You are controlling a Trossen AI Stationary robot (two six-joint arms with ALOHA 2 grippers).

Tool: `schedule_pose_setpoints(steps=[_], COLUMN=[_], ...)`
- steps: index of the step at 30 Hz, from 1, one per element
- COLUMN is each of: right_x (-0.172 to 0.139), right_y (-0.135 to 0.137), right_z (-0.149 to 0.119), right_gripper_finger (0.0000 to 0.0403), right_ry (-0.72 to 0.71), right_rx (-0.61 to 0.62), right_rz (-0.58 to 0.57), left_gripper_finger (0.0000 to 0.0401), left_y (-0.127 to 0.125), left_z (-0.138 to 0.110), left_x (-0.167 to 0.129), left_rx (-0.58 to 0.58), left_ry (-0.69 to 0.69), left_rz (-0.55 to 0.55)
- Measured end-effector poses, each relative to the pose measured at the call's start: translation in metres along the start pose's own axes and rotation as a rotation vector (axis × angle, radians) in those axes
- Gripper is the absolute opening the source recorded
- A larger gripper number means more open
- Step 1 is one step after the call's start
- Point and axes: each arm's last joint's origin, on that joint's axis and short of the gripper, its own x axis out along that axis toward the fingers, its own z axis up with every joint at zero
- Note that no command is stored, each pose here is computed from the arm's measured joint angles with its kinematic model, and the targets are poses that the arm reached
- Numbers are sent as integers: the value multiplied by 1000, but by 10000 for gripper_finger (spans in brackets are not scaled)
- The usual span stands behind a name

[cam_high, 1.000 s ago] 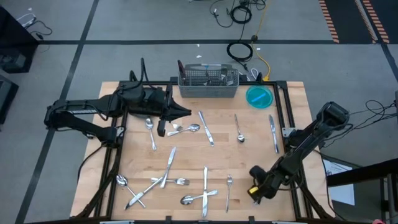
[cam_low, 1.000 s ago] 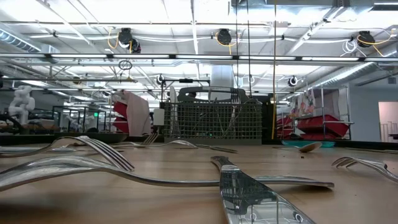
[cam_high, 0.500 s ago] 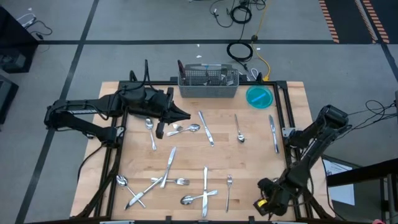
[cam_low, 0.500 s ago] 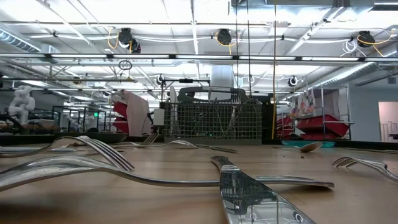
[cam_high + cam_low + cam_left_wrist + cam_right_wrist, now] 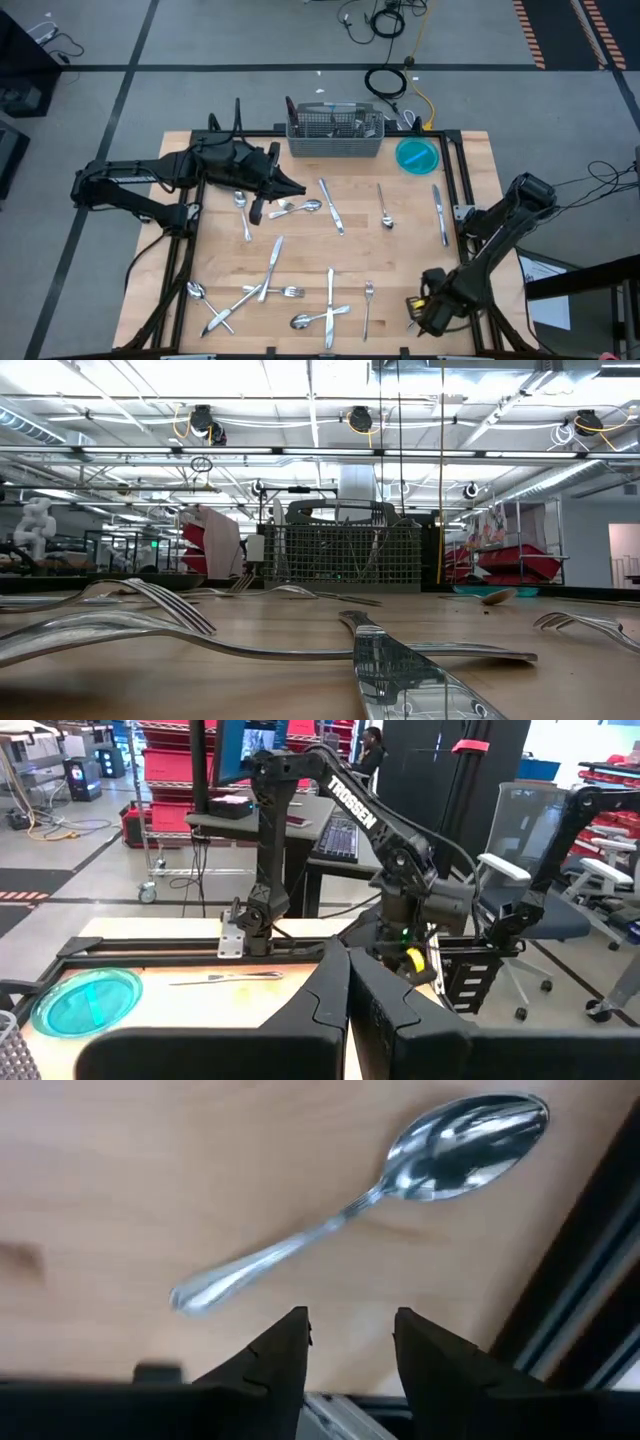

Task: Sort silverware
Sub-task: Put the spoon into the silverware organizer

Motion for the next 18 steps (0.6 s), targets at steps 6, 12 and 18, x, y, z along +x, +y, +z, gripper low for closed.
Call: schedule_pose_setpoints(steps=[6,12,18], right_x=[28,49,50], right_y=[24,37,37], right_z=[-3,1,13], right_gripper_finger=[128,128,128], right_ry=[27,15,-49], right_rx=[8,32,87], right_rz=[33,14,-58], left_gripper_finger=[11,11,11], left_y=[-1,-1,-1], left_z=[0,1,1], left_x=[0,0,0], left_rx=[2,4,5], left_ry=[-3,-11,-11], left_rz=[-4,-5,-5])
